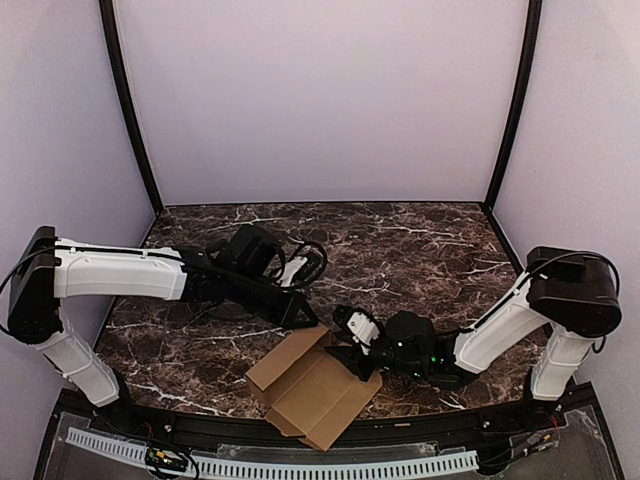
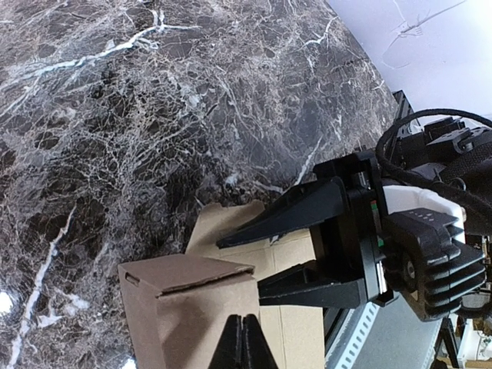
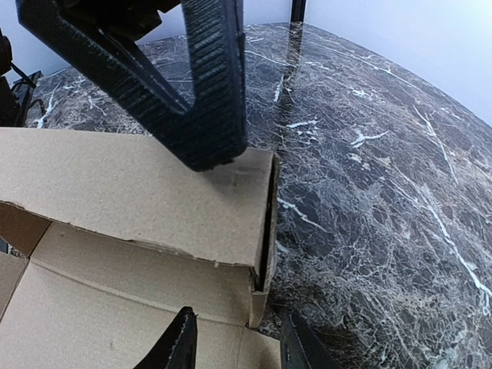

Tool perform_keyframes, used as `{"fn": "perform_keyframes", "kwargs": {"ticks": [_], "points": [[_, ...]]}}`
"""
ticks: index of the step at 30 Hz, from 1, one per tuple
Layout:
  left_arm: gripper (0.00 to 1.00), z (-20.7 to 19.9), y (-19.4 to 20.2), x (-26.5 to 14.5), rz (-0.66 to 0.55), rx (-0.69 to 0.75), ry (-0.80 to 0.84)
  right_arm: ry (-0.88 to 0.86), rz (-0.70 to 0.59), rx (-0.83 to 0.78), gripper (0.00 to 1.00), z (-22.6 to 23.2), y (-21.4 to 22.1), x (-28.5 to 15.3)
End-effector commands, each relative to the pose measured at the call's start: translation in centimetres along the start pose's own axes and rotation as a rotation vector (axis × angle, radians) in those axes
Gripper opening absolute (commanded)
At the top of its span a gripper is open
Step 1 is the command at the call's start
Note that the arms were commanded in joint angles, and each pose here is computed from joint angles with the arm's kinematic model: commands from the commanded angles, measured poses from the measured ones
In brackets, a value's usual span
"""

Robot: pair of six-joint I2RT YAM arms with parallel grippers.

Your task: Fold the paper box

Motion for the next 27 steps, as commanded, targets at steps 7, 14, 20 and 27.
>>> {"fn": "perform_keyframes", "kwargs": {"ticks": [7,14,20,27], "points": [[0.01,1.7,0.7,0.9,-0.003,-0.023,-0.083,0.036,-0.033,-0.024,0.28,-0.2,-0.9,1.3],[0.01,2.2,1.1,1.1,0.007,-0.03,-0.098,0.037,-0.042,-0.037,0.16,-0.1,-1.2,1.8],[0.01,2.3,1.3,1.2,0.009,-0.033,-0.099,0.019,-0.038,-0.039,0.03,0.1,-1.2,2.2],[0.01,2.2,1.3,1.2,0.007,-0.037,-0.085,0.015,-0.036,-0.038,0.03,0.2,-1.4,2.7]]}}
Point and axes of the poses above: each gripper's point midway between its finger pads, its own x axis out along the fingers, its own z axis along the line the jaws close on, y = z × x, the point moved 6 cm from there along -x, back along the fingers, and after that the axes turned 6 degrees about -x, right-handed, at the moved point
